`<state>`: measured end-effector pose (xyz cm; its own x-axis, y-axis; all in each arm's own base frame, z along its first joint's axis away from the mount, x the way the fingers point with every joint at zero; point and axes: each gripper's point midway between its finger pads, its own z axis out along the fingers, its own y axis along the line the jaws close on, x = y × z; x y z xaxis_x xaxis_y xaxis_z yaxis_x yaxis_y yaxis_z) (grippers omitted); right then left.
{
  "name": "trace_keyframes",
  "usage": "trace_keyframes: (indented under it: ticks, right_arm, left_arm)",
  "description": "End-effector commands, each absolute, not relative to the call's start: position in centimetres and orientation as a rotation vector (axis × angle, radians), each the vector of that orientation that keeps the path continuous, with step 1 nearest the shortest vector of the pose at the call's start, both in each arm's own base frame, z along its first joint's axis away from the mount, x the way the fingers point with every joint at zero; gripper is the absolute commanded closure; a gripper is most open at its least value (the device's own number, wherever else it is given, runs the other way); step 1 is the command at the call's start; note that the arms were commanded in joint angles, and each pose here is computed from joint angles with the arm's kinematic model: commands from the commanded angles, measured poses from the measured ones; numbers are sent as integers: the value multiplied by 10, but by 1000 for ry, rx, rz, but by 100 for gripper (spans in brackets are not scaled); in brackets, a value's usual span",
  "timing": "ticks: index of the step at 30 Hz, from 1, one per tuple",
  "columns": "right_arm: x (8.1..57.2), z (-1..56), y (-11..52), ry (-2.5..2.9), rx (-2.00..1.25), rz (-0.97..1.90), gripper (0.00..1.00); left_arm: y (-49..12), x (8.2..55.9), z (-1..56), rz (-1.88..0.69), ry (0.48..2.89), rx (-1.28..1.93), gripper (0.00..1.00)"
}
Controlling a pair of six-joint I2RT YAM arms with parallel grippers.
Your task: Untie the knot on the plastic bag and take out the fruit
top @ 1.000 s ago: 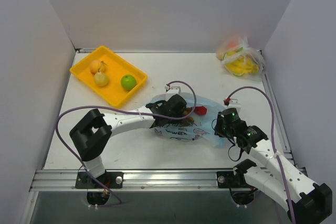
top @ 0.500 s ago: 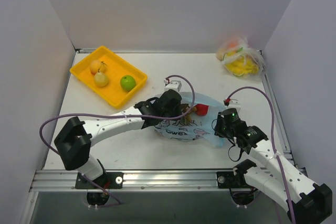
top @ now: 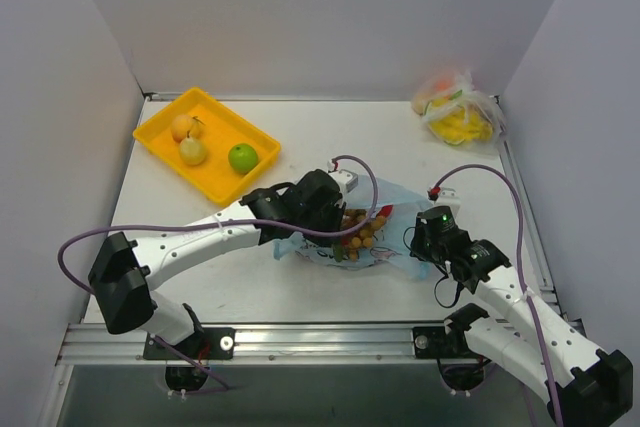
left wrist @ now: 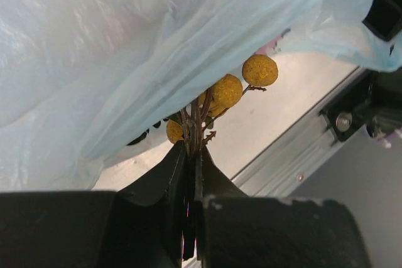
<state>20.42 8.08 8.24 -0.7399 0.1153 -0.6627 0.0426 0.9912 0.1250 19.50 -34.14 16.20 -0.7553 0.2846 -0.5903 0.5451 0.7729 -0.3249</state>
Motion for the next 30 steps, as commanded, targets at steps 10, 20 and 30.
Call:
trace_keyframes:
  ticks: [10, 20, 30]
  right_arm:
    - [211, 92, 82, 2381, 133, 127, 78]
    - [208, 90, 82, 2392, 130, 133, 78]
    - [208, 88, 82, 2409, 124, 125, 78]
  left_arm:
    - [-371, 149, 311, -1130, 1991, 1066, 100]
    - [-295, 275, 398, -1178, 1781, 511, 100]
    - [-115, 431, 307, -630, 1847, -344, 100]
